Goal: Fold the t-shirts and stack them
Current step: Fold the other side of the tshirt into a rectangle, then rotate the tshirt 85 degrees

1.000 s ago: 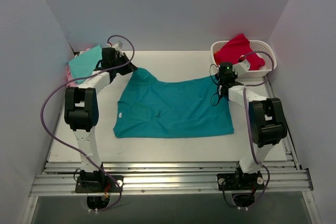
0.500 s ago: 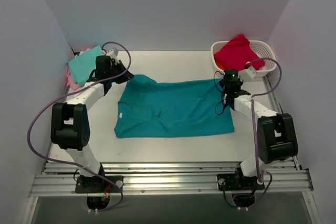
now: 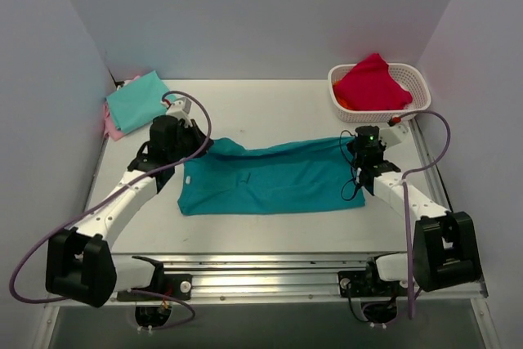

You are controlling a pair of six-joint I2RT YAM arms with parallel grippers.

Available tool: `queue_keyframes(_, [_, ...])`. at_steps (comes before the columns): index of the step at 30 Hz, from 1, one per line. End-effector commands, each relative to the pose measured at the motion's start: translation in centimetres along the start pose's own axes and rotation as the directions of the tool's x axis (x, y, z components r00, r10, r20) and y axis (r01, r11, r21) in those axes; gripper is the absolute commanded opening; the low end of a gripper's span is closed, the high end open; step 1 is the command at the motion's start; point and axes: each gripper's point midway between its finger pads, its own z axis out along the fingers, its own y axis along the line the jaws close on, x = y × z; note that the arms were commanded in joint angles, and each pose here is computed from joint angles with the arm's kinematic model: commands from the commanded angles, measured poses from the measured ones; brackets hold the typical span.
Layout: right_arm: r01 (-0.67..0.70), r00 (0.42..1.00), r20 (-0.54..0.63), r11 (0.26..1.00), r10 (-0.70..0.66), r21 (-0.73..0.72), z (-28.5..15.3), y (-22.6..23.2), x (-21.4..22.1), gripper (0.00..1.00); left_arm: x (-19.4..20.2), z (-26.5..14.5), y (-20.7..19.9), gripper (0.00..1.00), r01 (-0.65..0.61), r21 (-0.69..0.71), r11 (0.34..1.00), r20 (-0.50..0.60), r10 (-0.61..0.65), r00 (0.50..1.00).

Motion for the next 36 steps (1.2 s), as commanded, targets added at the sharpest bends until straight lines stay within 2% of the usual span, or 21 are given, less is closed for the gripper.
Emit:
queue_keyframes(1, [-0.034, 0.999, 0.022, 0.999, 0.034, 0.003, -1.8, -1.1, -0.4, 0.0, 2.4, -2.2, 0.3, 0.02, -0.032, -0.073, 0.997, 0.001, 0.032, 0.999])
queue_keyframes(2, [-0.037, 0.999, 0.019, 0.999, 0.037, 0.005, -2.2, -1.6, -0.1, 0.0, 2.3, -3.4, -0.1, 0.02, -0.022, -0.068, 0.997, 0.027, 0.024, 0.999])
queue_keyframes(3, [-0.043, 0.999, 0.021, 0.999, 0.043, 0.006, -2.8, -2.4, 0.2, 0.0, 4.4, -3.8, 0.6, 0.02, -0.025, -0.097, 0.995, -0.008, 0.025, 1.0])
queue_keyframes(4, [-0.052, 0.999, 0.017, 0.999, 0.052, 0.012, -3.2, -3.0, 0.5, 0.0, 4.9, -4.3, 0.7, 0.02, -0.021, -0.106, 0.994, -0.004, 0.021, 1.0])
queue_keyframes(5, [-0.055, 0.998, 0.012, 0.998, 0.055, 0.007, -3.6, -3.3, 0.9, 0.0, 4.7, -5.3, 0.9, 0.02, -0.011, -0.121, 0.993, 0.027, 0.014, 1.0])
queue_keyframes(7, [-0.068, 0.998, 0.009, 0.998, 0.068, 0.018, -4.5, -4.7, 1.4, 0.0, 6.7, -6.2, 2.4, 0.02, 0.005, -0.178, 0.984, -0.001, -0.005, 1.0])
queue_keyframes(8, [-0.077, 0.997, -0.004, 0.996, 0.077, 0.035, -4.9, -5.4, 1.9, 0.0, 6.6, -7.0, 2.9, 0.1, 0.031, -0.206, 0.978, 0.028, -0.026, 0.999])
queue_keyframes(9, [-0.086, 0.996, -0.007, 0.996, 0.086, 0.037, -5.5, -6.1, 2.1, 0.31, 7.3, -7.5, 3.6, 0.22, 0.035, -0.231, 0.972, 0.015, -0.032, 0.999])
queue_keyframes(10, [-0.085, 0.996, -0.019, 0.995, 0.086, 0.053, -5.8, -6.9, 2.6, 0.56, 7.9, -7.8, 4.2, 0.4, 0.041, -0.25, 0.967, 0.012, -0.039, 0.999])
queue_keyframes(11, [-0.105, 0.994, -0.019, 0.993, 0.106, 0.058, -6.1, -7.3, 2.7, 0.79, 7.3, -8.6, 4.6, 0.78, 0.079, -0.276, 0.958, 0.057, -0.065, 0.996])
queue_keyframes(12, [-0.116, 0.993, -0.009, 0.992, 0.117, 0.046, -6.5, -7.4, 2.4, 1.0, 7.8, -9.2, 5.2, 0.94, 0.085, -0.302, 0.95, 0.052, -0.073, 0.996])
queue_keyframes(15, [-0.122, 0.992, -0.002, 0.991, 0.123, 0.06, -7.2, -8.3, 2.5, 1.0, 6.8, -10.9, 6.1, 0.94, 0.142, -0.348, 0.927, 0.131, -0.102, 0.986])
queue_keyframes(20, [-0.132, 0.991, 0.01, 0.991, 0.131, 0.035, -8.1, -7.6, 1.3, 1.0, 5.4, -12.7, 5.7, 0.94, 0.197, -0.303, 0.933, 0.234, -0.128, 0.964])
queue_keyframes(24, [-0.137, 0.991, 0.001, 0.99, 0.137, -0.018, -8.2, -6.1, 1.1, 1.0, 5.4, -11.8, 6.4, 0.94, 0.203, -0.34, 0.918, 0.244, -0.122, 0.962])
queue_keyframes(28, [-0.132, 0.991, -0.017, 0.991, 0.131, -0.029, -7.7, -4.7, 1.4, 1.0, 6.8, -8.1, 7.4, 0.94, 0.173, -0.42, 0.891, 0.146, -0.122, 0.982])
queue_keyframes(34, [-0.124, 0.992, -0.027, 0.989, 0.122, -0.084, -7.9, -1.8, 1.1, 1.0, 8.0, -2.7, 10.2, 0.94, 0.152, -0.534, 0.832, 0.06, -0.141, 0.988])
queue_keyframes(36, [-0.114, 0.993, -0.028, 0.989, 0.112, -0.094, -8.1, -1.2, 1.3, 1.0, 7.9, -0.7, 10.1, 0.94, 0.181, -0.469, 0.864, 0.042, -0.184, 0.982])
